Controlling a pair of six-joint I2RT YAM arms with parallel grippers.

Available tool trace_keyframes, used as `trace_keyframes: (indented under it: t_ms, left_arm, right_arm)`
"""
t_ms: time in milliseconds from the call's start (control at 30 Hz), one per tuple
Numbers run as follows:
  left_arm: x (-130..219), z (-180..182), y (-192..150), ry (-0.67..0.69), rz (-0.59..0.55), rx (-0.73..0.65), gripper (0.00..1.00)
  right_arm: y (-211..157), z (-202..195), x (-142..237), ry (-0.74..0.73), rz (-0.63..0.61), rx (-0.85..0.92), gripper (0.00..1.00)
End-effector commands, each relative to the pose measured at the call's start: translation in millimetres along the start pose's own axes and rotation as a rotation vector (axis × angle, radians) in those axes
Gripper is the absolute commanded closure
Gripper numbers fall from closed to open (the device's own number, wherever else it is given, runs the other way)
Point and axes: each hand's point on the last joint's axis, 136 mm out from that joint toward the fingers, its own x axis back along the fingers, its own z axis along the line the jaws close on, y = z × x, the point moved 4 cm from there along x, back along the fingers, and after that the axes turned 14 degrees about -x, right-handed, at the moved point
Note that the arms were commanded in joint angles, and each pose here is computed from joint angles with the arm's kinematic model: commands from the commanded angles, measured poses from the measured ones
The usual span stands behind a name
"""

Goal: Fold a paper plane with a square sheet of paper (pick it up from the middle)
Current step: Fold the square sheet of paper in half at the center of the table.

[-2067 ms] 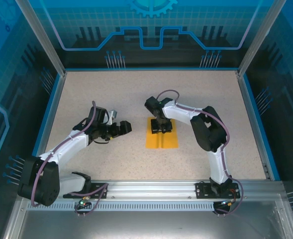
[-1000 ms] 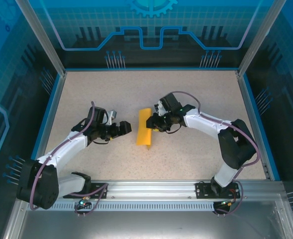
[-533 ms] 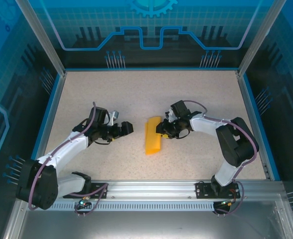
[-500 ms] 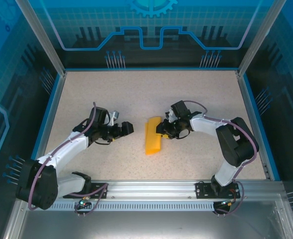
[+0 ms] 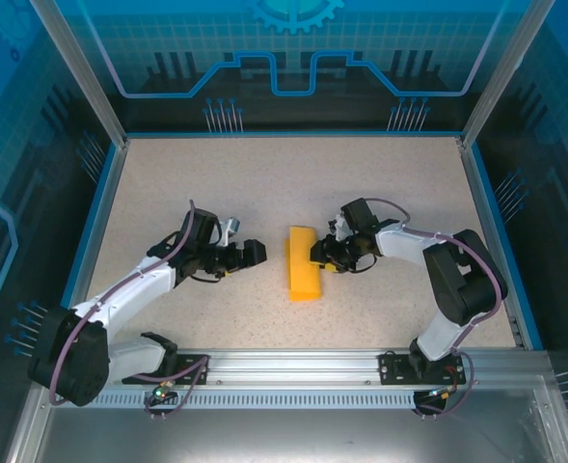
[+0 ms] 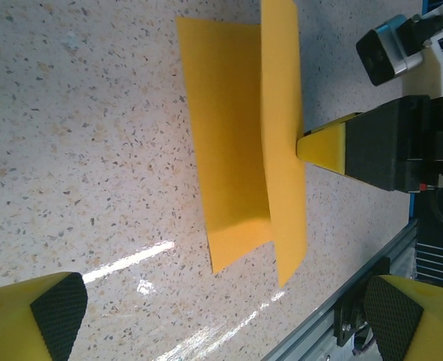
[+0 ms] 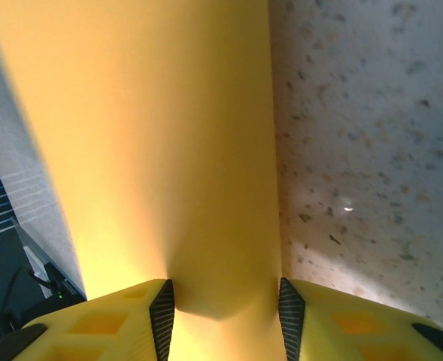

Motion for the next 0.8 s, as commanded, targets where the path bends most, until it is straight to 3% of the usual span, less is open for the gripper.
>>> trace_keyframes:
  t_ms: [0,267,767]
  left_arm:
    - [1,-11,12,-0.011,-0.029,-0.018,0.01]
    - [-5,-9,9,0.0,-0.018,-0.015,0.01]
    - [-10,-7,10,0.008,0.003,-0.023,0.02]
  right_arm:
    - [-5,-12,1,-0.042,0.031,0.016,0.55]
    - [-20,-4,-22,-0.018,0.122,0.07,0.49]
    - [-13,8,-37,-0.034,0.072,0.067,0.52]
